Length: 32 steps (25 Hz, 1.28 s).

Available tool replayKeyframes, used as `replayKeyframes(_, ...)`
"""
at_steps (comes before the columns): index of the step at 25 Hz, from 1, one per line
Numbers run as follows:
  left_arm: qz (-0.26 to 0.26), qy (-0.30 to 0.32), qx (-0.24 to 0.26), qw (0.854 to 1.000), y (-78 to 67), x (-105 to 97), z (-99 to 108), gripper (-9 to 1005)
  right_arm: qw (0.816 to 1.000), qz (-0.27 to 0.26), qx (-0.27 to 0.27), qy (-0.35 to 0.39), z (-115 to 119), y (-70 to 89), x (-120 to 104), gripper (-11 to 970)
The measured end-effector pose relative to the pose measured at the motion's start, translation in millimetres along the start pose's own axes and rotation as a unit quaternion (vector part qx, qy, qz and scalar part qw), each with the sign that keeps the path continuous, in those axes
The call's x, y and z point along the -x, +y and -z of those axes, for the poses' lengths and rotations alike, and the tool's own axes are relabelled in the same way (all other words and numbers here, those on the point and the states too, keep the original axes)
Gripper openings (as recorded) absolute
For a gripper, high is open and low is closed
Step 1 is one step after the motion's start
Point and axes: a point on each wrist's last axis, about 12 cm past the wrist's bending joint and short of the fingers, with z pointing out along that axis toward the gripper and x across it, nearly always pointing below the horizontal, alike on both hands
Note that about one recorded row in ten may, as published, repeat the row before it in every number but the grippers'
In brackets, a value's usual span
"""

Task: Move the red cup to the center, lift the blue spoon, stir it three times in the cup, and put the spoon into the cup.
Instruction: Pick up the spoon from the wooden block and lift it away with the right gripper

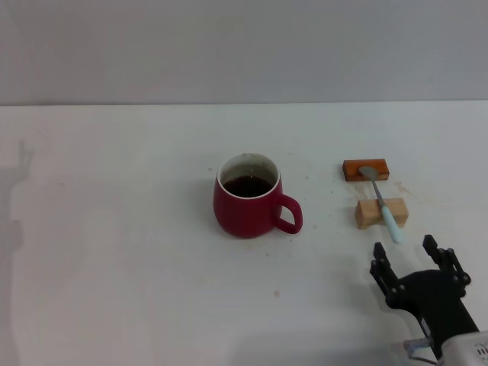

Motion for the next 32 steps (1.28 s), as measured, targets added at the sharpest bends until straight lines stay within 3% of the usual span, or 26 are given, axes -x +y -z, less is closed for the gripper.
replayKeyframes(13, 0.005, -0.006, 0.005, 1.0, -0.8, 3.1, -4.0, 861, 1.0, -0.003, 0.011, 0.003, -22.9, -6.8, 3.4, 710)
replayKeyframes(32, 0.006, -0.009, 0.003, 1.0, -2.2, 5.1, -6.7, 861, 1.0, 0.002, 0.012, 0.006, -32.7, -11.5, 4.7, 689)
